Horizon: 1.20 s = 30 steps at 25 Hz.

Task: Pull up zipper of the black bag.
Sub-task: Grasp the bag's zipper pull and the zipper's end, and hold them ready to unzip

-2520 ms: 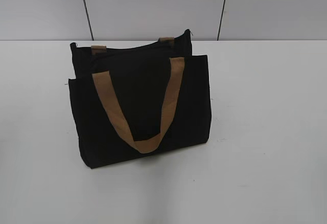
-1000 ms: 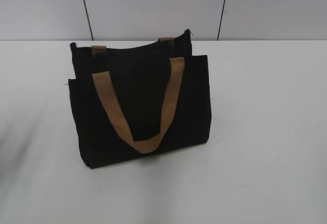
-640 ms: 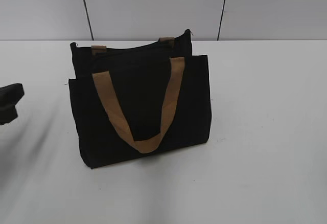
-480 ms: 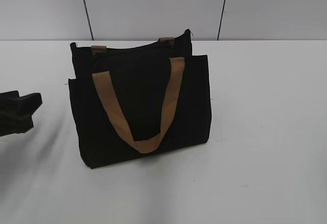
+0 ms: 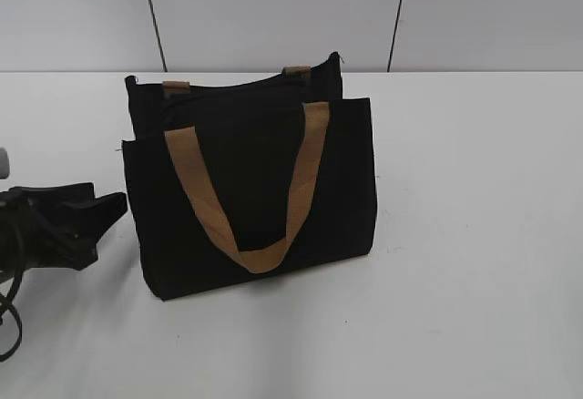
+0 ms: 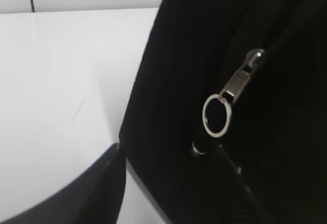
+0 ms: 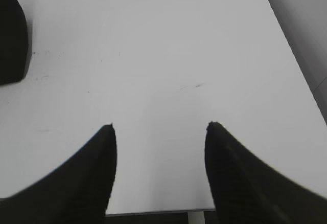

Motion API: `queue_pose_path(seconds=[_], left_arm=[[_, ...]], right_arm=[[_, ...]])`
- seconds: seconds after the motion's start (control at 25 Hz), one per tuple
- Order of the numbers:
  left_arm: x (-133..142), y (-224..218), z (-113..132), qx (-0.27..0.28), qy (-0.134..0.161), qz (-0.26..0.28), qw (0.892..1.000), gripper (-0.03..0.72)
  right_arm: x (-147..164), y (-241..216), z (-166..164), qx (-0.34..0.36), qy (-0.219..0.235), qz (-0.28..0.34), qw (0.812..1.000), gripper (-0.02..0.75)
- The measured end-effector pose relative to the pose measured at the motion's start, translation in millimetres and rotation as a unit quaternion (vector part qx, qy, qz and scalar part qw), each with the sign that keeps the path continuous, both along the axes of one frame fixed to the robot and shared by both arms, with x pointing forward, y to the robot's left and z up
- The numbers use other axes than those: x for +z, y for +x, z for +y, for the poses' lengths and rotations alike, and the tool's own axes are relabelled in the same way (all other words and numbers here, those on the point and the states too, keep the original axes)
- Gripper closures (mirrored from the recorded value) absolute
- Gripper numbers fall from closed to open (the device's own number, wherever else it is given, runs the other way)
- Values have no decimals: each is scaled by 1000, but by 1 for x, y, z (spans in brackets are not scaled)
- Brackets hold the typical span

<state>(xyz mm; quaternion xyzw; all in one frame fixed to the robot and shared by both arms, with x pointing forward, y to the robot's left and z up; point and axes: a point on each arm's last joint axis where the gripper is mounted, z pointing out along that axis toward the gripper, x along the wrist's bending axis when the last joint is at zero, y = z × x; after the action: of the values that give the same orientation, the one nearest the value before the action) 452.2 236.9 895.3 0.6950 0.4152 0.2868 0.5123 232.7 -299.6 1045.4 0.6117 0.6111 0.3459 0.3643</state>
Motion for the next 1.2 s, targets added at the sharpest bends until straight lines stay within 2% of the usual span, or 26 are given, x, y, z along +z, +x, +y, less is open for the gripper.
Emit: queue_pose_path(seconds=[0.28, 0.64, 0.8, 1.04, 1.2], left_arm=[[-9, 9, -12, -66, 1, 13, 998, 284], [-20, 24, -14, -72, 16, 30, 997, 285], [-18, 33, -16, -73, 17, 20, 997, 310], [-17, 37, -22, -115, 30, 13, 993, 329], [-21, 36, -22, -120, 33, 20, 992, 332]], right_arm=[[0, 0, 0, 0, 0, 0, 1000, 306], [0, 0, 0, 0, 0, 0, 1000, 306], [0, 0, 0, 0, 0, 0, 1000, 306], [0, 0, 0, 0, 0, 0, 1000, 306], [0, 0, 0, 0, 0, 0, 1000, 306]])
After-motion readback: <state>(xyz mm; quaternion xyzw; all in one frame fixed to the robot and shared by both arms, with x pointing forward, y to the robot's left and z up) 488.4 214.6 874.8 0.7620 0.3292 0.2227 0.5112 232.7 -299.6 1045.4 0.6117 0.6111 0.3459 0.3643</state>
